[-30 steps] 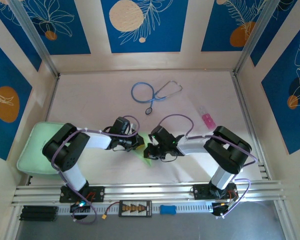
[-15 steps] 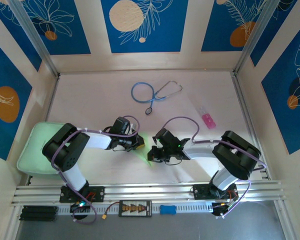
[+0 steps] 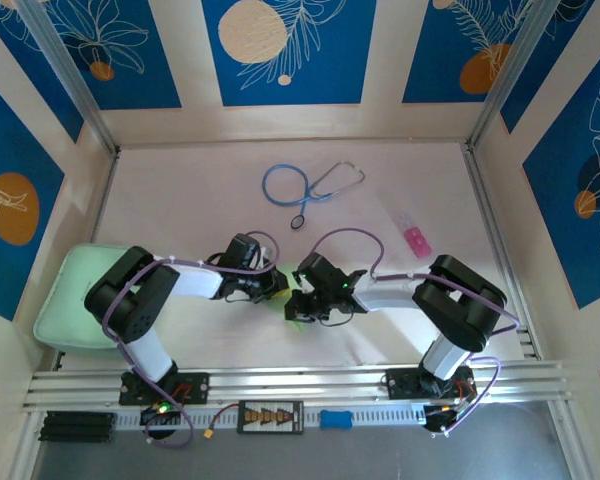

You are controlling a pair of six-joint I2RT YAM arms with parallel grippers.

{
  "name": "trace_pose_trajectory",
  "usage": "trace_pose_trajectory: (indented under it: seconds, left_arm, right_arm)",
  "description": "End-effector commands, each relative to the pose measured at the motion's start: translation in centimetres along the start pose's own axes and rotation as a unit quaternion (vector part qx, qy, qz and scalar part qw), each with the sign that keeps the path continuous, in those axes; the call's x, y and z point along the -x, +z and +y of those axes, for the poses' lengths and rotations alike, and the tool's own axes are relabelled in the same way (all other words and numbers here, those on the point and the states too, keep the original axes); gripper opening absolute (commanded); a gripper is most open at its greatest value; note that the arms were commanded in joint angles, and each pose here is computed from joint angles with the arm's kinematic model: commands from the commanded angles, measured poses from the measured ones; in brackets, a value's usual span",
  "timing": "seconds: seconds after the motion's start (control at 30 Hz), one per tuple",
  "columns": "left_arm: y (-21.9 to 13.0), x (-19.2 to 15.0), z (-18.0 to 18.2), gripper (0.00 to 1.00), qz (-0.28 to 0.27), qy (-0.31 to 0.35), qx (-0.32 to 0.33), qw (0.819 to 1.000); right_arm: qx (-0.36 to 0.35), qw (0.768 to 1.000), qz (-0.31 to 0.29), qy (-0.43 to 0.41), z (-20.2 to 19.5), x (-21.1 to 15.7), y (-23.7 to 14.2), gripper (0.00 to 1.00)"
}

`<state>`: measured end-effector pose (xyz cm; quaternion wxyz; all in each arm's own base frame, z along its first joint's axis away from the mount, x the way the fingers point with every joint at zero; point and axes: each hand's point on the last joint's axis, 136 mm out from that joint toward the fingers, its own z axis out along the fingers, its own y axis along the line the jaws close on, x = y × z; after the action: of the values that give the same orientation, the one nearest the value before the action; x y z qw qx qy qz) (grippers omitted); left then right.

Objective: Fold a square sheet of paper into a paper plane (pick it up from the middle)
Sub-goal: Fourth fold the wing at the center of the table.

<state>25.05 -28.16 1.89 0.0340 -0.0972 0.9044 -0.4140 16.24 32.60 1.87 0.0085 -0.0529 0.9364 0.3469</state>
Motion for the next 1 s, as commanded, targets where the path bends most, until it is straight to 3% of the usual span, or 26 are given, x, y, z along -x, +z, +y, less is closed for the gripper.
trace_pose_trajectory:
  seconds: [0.0, 0.6, 0.8, 0.97]
  left_arm:
    - [-0.1, -0.4, 3.3, 0.11, -0.003, -0.03, 0.055, 0.998]
    - [-0.1, -0.4, 3.5, 0.11, -0.004, -0.032, 0.058, 0.998]
    - [-0.1, -0.3, 3.5, 0.11, -0.005, -0.032, 0.057, 0.998]
    - [0.0, -0.3, 3.3, 0.11, -0.004, -0.032, 0.056, 0.998]
  right_arm:
    - [-0.021, 0.999, 0.018, 0.03, -2.3, -1.2, 0.3, 0.07]
    - [0.028, 0.996, 0.024, 0.082, -4.2, -4.1, -0.4, 0.08]
    - [0.016, 0.999, -0.015, 0.03, -0.2, -0.9, -2.7, 0.03]
    - [0.002, 0.999, -0.036, 0.033, 0.9, 1.4, -2.0, 0.03]
